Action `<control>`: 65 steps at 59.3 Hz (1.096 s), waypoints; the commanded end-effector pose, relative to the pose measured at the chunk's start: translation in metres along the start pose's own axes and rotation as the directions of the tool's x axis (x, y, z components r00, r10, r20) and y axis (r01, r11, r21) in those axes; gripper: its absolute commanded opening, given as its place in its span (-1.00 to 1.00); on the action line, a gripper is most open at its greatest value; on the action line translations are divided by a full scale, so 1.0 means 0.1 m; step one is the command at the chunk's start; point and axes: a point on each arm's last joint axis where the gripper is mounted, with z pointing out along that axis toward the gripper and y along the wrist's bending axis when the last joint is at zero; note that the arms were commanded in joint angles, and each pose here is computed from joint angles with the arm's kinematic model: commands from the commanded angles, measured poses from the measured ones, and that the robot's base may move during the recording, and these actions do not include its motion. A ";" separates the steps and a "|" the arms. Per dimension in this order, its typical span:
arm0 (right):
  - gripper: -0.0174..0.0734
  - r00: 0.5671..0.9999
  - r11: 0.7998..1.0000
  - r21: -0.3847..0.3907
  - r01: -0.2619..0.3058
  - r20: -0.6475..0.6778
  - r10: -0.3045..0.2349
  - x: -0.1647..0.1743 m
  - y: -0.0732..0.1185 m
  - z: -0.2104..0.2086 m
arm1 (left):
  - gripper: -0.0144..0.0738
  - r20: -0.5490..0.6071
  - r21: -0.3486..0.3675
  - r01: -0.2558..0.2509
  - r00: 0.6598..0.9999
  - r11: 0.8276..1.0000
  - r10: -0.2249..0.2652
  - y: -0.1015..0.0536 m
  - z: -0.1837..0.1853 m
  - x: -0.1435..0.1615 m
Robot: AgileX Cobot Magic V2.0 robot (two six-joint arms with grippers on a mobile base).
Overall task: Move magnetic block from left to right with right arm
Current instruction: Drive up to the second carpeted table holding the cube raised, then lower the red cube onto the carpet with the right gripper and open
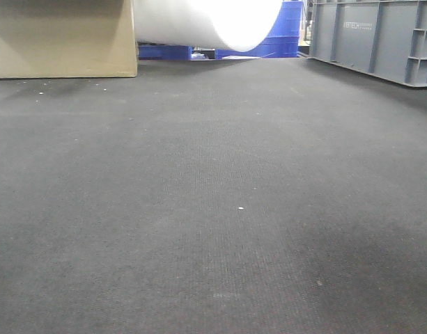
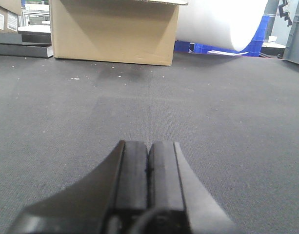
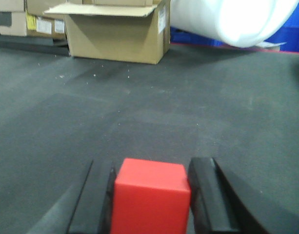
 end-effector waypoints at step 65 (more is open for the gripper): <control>-0.35 0.673 0.994 -0.006 -0.108 -0.736 0.069 0.46 0.95 2.96 | -0.94 0.093 0.006 0.004 0.996 1.000 -0.005 0.00 -0.01 -0.05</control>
